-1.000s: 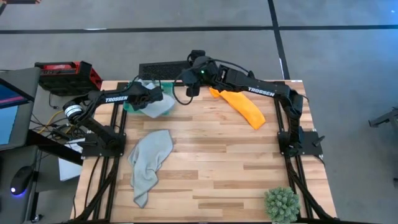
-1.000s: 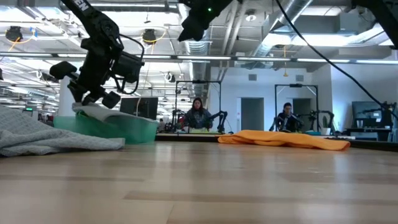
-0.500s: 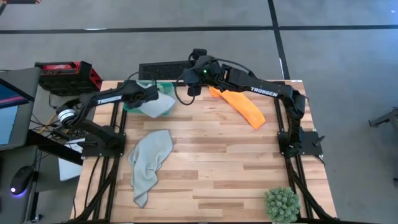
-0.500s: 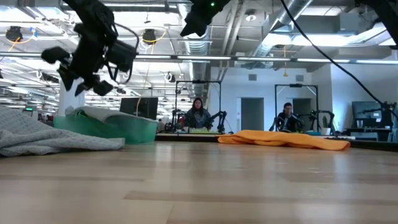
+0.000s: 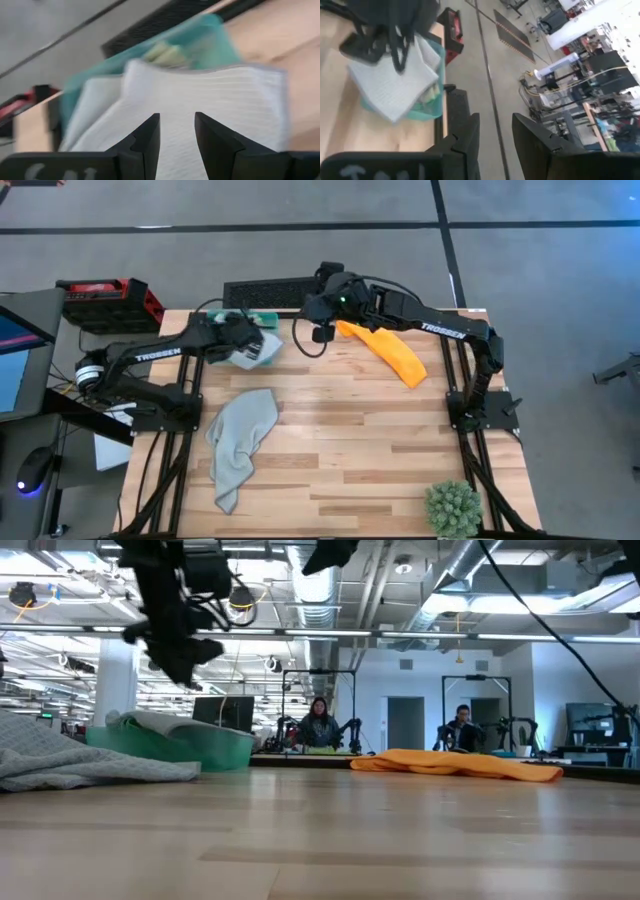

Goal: Fold microfiber towels
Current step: Put the folded gray towel into the bin

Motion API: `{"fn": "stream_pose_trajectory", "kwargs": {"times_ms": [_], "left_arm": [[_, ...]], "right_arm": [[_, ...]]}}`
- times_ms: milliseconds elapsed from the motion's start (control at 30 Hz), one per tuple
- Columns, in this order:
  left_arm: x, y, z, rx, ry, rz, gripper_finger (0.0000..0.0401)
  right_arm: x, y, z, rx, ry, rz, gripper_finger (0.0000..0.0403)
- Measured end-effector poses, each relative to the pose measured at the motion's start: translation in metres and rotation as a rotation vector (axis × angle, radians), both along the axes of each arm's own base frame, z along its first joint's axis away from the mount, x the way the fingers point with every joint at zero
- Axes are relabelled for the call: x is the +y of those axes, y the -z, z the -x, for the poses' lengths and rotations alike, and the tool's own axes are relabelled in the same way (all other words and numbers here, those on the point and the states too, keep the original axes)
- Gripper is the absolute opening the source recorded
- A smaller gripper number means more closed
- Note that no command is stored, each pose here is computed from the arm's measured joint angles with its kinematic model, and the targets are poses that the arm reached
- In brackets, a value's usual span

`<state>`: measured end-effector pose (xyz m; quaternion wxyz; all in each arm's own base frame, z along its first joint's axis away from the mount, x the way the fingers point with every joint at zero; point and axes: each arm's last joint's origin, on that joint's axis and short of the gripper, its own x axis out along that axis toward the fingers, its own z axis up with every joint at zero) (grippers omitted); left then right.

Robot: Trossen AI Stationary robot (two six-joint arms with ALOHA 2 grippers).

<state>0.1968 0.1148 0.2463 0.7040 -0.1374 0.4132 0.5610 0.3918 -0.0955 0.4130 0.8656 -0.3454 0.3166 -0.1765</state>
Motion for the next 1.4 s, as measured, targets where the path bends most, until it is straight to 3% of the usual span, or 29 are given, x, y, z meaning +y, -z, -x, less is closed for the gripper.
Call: {"fn": "stream_pose_trajectory", "kwargs": {"times_ms": [100, 367, 700, 1133, 1267, 1400], "left_arm": [[0.005, 0.007, -0.013, -0.049, 0.054, 0.042, 0.0114], [0.026, 0.047, -0.026, 0.062, 0.055, 0.179, 0.0114], [0.052, 0.08, -0.031, 0.106, 0.052, 0.256, 0.0114], [0.085, 0.08, -0.011, 0.082, -0.095, 0.193, 0.0114], [0.086, 0.075, -0.01, 0.077, -0.069, 0.173, 0.0114], [0.071, 0.052, -0.014, 0.05, 0.015, 0.118, 0.0114]], "right_arm": [[0.007, -0.005, 0.007, 0.002, 0.001, -0.03, 0.0137], [0.026, -0.015, 0.025, 0.024, -0.016, -0.078, 0.0138], [0.036, -0.029, 0.037, -0.014, -0.032, -0.083, 0.0133], [0.035, -0.024, 0.035, 0.009, -0.028, -0.088, 0.0133], [0.036, -0.024, 0.035, 0.009, -0.029, -0.088, 0.0134], [0.035, -0.024, 0.035, 0.008, -0.029, -0.087, 0.0134]]}}
